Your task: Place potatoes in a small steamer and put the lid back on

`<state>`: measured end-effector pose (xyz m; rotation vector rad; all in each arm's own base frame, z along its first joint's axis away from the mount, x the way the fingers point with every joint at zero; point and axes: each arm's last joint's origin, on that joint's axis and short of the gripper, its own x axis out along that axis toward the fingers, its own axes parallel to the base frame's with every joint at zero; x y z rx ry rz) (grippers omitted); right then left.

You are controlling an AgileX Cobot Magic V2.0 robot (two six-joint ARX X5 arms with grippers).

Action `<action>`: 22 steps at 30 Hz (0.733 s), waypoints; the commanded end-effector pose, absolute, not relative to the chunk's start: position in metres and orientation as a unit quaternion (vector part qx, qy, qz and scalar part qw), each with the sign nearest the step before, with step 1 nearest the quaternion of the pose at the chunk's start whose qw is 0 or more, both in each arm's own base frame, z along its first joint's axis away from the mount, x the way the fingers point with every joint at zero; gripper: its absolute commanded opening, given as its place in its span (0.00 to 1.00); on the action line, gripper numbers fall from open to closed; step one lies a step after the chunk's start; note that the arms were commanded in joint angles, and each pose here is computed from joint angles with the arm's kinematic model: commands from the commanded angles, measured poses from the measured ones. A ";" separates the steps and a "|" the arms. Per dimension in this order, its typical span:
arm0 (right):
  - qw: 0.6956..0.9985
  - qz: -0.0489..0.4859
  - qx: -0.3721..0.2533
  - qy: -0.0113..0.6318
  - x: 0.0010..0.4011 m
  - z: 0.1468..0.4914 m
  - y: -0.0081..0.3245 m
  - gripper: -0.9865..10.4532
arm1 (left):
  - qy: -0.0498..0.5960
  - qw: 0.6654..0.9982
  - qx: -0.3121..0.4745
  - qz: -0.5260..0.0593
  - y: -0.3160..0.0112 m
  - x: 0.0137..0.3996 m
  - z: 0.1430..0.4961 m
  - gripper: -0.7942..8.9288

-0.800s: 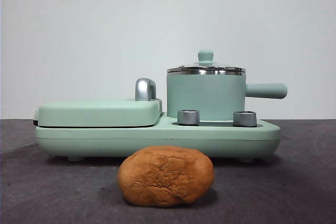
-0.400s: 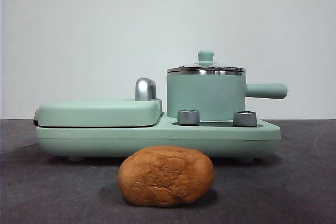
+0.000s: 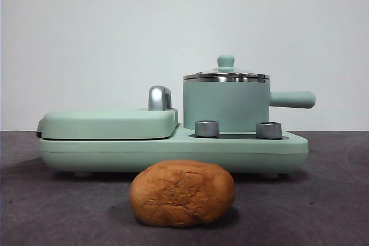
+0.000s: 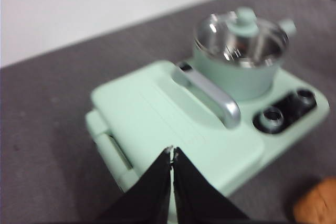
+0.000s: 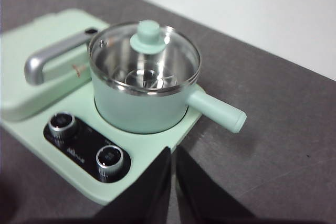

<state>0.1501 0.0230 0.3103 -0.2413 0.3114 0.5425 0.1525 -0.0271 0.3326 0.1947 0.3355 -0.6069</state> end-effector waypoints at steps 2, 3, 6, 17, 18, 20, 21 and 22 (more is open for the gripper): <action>0.935 0.283 -0.158 0.145 0.163 0.323 0.027 0.10 | 0.160 0.918 0.145 -0.331 -0.036 0.167 0.339 0.09; 0.934 0.285 -0.158 0.145 0.166 0.325 0.028 0.10 | 0.162 0.916 0.146 -0.337 -0.039 0.171 0.339 0.09; 0.932 0.292 -0.159 0.145 0.171 0.327 0.031 0.13 | 0.156 0.913 0.143 -0.349 -0.046 0.180 0.340 0.11; 0.935 0.274 -0.166 0.150 0.172 0.327 0.033 0.27 | 0.098 0.909 0.125 -0.386 -0.073 0.196 0.345 0.25; 0.935 0.274 -0.166 0.150 0.172 0.327 0.033 0.27 | 0.088 0.908 0.122 -0.392 -0.077 0.199 0.346 0.26; 0.935 0.274 -0.166 0.150 0.172 0.327 0.033 0.27 | 0.071 0.908 0.114 -0.397 -0.087 0.205 0.346 0.33; 0.935 0.274 -0.166 0.150 0.172 0.327 0.033 0.27 | 0.063 0.910 0.107 -0.396 -0.092 0.209 0.346 0.35; 0.935 0.274 -0.166 0.150 0.172 0.327 0.033 0.27 | 0.055 0.911 0.103 -0.395 -0.098 0.213 0.346 0.35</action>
